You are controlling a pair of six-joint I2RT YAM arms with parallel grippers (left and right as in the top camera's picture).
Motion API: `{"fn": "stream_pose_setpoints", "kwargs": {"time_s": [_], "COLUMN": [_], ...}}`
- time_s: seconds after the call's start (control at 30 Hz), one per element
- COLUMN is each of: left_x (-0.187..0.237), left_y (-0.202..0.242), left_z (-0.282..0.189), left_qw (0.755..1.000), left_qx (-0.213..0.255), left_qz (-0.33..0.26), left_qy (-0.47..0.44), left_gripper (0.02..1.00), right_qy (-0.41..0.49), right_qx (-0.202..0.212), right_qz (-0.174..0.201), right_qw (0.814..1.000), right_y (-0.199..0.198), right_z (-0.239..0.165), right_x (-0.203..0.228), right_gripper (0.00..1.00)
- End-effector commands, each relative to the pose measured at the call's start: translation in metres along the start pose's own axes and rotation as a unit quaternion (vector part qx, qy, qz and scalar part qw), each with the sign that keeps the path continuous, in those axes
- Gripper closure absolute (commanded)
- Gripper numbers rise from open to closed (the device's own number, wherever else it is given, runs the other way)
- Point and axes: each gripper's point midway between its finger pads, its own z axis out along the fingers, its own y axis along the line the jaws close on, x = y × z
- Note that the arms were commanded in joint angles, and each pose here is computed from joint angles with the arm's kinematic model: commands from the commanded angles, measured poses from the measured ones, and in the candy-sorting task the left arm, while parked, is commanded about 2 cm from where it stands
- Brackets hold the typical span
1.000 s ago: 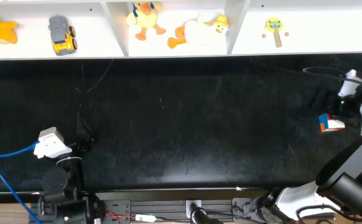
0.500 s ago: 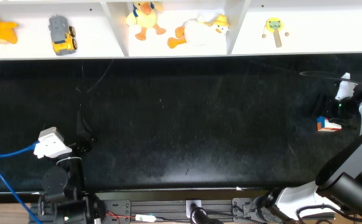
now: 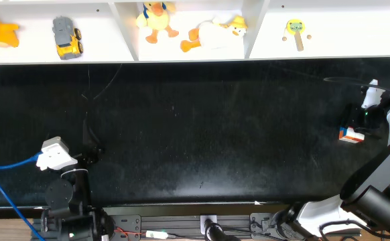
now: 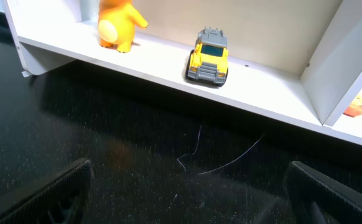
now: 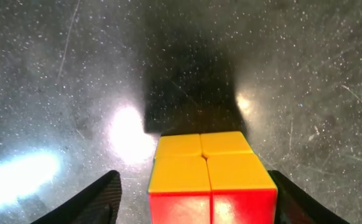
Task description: Store Toys
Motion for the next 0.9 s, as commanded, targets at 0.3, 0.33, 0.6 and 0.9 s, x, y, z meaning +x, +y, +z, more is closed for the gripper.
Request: {"fn": "stream_pose_setpoints", "kwargs": {"time_s": [0.3,0.33,0.6,0.9], "left_x": [0.0003,0.0003,0.0003,0.0002], "left_y": [-0.0029,-0.0029,-0.0029,-0.0029], "left_z": [-0.0003,-0.0003,-0.0003,-0.0003], "left_qw": [1.0,1.0,1.0,1.0], "left_qx": [0.007,0.007,0.007,0.007], "left_qz": [0.012,0.012,0.012,0.012], "left_qy": [-0.002,-0.002,-0.002,-0.002], "left_gripper": [0.023,0.023,0.02,0.02], "right_qy": [0.004,0.004,0.003,0.001], "right_qx": [0.008,0.008,0.008,0.009], "right_qz": [0.013,0.013,0.016,0.021], "right_qw": [1.0,1.0,1.0,1.0], "right_y": [-0.0028,-0.0028,-0.0029,-0.0031], "right_z": [0.0017,0.0017,0.0017,0.0016], "right_x": [0.0019,0.0019,0.0016,0.0007], "right_gripper": [0.507,0.516,0.57,0.627]}}
